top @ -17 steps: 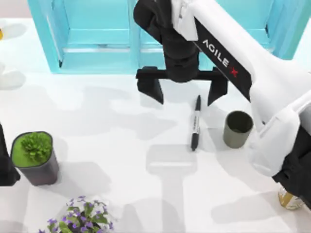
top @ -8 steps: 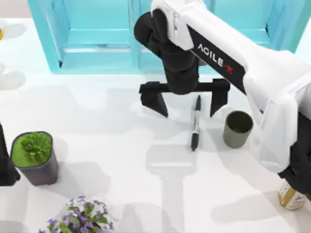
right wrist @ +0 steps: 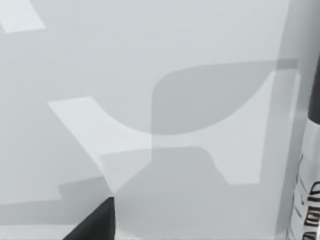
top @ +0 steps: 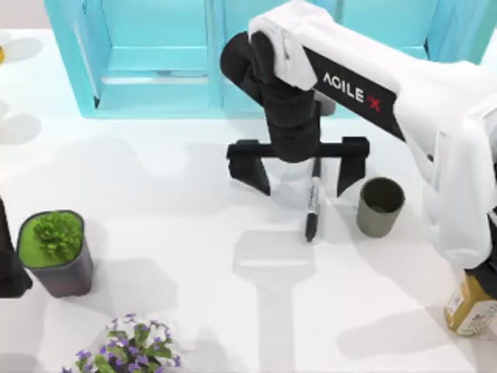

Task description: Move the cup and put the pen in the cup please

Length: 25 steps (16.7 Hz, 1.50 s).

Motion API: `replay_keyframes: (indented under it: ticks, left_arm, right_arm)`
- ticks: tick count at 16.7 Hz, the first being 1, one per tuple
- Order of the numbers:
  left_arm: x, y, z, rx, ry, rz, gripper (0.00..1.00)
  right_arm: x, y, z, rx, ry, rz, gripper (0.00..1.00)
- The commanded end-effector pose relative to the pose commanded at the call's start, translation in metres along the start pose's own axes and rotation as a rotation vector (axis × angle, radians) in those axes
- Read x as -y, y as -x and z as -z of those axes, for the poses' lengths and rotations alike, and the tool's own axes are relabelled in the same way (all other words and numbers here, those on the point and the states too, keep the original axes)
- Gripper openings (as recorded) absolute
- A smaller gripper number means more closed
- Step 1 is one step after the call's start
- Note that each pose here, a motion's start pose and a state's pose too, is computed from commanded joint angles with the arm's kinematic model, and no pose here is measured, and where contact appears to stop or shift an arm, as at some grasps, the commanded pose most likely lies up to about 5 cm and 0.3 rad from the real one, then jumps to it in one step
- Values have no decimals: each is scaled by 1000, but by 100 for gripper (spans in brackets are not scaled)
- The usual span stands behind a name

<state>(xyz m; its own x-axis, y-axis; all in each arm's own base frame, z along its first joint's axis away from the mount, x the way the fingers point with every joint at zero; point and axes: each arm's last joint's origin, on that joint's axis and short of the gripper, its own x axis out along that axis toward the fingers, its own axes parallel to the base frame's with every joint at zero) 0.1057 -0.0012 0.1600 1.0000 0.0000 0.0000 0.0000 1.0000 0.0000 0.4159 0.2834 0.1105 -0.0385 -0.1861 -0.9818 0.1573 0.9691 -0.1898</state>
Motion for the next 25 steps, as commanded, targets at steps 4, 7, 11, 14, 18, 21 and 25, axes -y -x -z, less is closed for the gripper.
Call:
replay_keyframes:
  ticks: [4,7,11,14,18,21,25]
  left_arm:
    - [0,0,0,0,0,0,100]
    - [0,0,0,0,0,0,100]
    - [0,0,0,0,0,0,100]
    - [0,0,0,0,0,0,100]
    - [0,0,0,0,0,0,100]
    - [0,0,0,0,0,0,100]
    - [0,0,0,0,0,0,100]
  right_arm:
    - [4,-14,4,0,0,0,100]
    - [7,-23,7,0,0,0,100]
    - [10,-29,10,0,0,0,100]
    - [10,-29,10,0,0,0,100]
    - [10,-29,10,0,0,0,85]
    - [10,-29,10,0,0,0,62]
    - [10,-29,10,0,0,0,32]
